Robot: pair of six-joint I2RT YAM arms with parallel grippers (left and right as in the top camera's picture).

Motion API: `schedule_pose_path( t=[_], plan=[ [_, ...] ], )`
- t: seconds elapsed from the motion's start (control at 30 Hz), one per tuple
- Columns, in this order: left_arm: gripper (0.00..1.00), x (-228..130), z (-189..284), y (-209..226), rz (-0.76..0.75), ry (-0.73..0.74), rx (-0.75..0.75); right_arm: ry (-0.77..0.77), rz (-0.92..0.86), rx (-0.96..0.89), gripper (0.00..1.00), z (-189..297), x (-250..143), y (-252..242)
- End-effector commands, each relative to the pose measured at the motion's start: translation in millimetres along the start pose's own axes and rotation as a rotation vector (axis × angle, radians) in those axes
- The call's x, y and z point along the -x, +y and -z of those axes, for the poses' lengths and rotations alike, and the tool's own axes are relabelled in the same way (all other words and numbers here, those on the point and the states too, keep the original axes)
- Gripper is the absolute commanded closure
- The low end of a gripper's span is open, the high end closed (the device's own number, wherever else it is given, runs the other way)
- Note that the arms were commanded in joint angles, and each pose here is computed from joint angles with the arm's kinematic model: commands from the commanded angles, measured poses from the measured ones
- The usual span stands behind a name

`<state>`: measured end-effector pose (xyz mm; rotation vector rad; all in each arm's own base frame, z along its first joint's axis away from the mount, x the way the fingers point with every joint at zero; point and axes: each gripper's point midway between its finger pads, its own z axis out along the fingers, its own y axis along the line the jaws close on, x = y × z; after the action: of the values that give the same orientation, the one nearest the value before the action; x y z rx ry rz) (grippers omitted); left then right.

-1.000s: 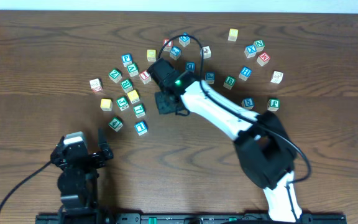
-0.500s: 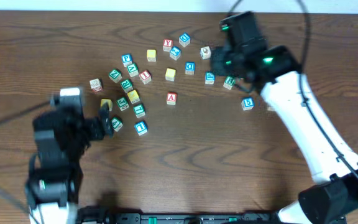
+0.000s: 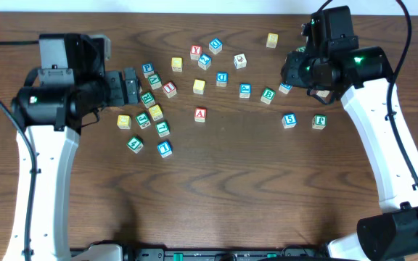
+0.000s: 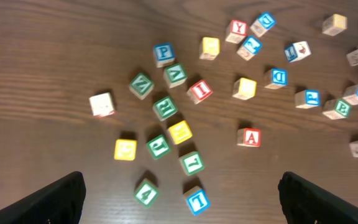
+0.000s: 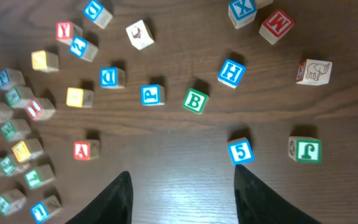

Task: Spell out AI2
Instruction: 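Retract the right arm and reach the left gripper toward the blocks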

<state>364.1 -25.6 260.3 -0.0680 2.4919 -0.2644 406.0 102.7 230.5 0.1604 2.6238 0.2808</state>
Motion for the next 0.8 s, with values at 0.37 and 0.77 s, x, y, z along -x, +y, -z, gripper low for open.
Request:
schedule_pose_path(
  t=[0.37, 0.77],
  plan=[
    [0.10, 4.5, -74.9, -12.6, 0.168, 0.062, 0.092, -0.035, -0.005, -0.046, 0.45, 12.1, 8.5, -21.9],
    [0.20, -6.5, -154.2, -24.6, 0.238, 0.072, 0.225, -0.013, -0.025, -0.075, 0.45, 13.1, 5.8, -38.6]
  ],
)
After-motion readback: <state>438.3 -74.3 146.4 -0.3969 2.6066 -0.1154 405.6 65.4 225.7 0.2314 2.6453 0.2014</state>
